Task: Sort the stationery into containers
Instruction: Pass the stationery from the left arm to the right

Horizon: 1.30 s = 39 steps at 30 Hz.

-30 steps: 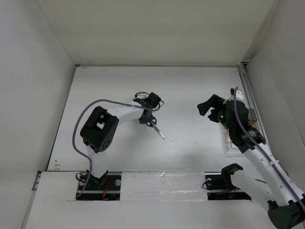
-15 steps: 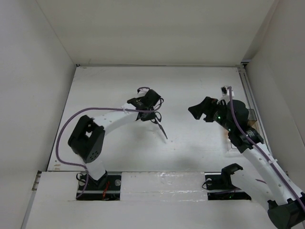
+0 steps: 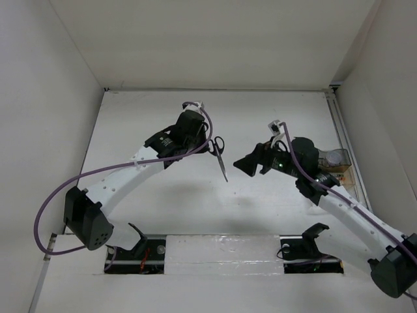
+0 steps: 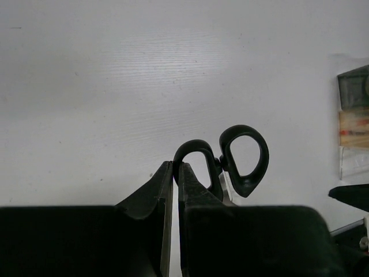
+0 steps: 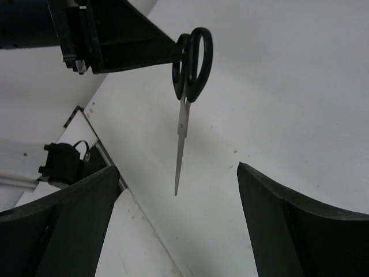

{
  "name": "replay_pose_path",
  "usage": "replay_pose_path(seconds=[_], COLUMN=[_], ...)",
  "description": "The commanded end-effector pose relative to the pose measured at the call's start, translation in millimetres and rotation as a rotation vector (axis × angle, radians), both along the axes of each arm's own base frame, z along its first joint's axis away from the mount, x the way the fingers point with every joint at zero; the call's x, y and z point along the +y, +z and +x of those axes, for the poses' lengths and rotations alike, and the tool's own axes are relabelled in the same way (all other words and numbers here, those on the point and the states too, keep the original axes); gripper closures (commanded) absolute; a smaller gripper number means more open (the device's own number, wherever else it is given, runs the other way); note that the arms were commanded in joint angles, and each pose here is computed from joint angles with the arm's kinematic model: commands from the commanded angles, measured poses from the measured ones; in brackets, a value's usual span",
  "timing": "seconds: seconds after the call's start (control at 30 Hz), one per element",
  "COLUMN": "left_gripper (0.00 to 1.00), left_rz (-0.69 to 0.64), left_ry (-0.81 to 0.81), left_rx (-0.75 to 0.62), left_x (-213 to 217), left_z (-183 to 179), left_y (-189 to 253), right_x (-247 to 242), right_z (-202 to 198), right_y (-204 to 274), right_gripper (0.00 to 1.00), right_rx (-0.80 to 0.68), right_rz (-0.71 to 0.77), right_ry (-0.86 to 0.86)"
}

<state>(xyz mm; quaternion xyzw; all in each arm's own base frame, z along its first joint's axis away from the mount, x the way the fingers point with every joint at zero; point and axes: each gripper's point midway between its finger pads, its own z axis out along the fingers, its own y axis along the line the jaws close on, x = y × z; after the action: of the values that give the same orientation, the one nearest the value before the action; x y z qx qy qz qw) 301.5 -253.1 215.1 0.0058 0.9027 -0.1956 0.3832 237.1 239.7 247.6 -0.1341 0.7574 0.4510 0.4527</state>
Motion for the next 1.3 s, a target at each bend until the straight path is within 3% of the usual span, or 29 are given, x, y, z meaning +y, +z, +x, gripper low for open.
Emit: replay_pose_path(seconds=[0.0,0.47,0.83,0.9,1.0,1.03,1.1,1.13,1.2,1.27], left_gripper=[1.0,1.0,1.0,1.0,1.0,0.93,0.63,0.45,0.0,0.0], left_rz=[-0.022,-0.099,-0.096,-0.084,-0.089,-0.072,-0.07,-0.068,-0.042,-0.032], left_ry=[-0.066,-0.227,-0.238,-0.244,-0.244,-0.224,-0.193,-0.169,-0.086,-0.018], left_rx=[-0.058,-0.061,-0.082,-0.078,-0.085,-0.086,-0.099,-0.1,-0.123,-0.138], left_x=[-5.1,-29.1,-27.2,-26.0,-25.4,-21.5,-17.3,-12.3,4.3,16.7], left_z=[-4.1,-25.9,-27.1,-27.9,-28.5,-26.5,-23.6,-24.5,-20.3,-18.4], left_y=[27.5,33.4,34.0,29.2,30.3,28.3,31.7,33.8,40.8,50.1], right_x=[25.5,74.5,92.0,94.5,90.6,87.6,83.2,80.0,72.1,46.7], right_z=[5.6,29.1,33.3,30.3,33.0,35.8,38.8,39.7,46.3,61.9], right_y=[24.9,4.9,5.4,5.4,0.0,-0.6,-5.1,-5.8,-8.1,-15.6], right_gripper=[0.11,0.21,0.76,0.98,1.0,1.0,1.0,1.0,1.0,1.0], right_rx=[-0.105,-0.108,-0.084,-0.084,-0.068,-0.063,-0.044,-0.044,-0.026,0.01], right_rz=[0.022,0.073,0.101,0.102,0.098,0.09,0.071,0.058,0.037,-0.004], right_ry=[0.05,0.126,0.193,0.203,0.166,0.139,0.104,0.086,0.036,-0.075])
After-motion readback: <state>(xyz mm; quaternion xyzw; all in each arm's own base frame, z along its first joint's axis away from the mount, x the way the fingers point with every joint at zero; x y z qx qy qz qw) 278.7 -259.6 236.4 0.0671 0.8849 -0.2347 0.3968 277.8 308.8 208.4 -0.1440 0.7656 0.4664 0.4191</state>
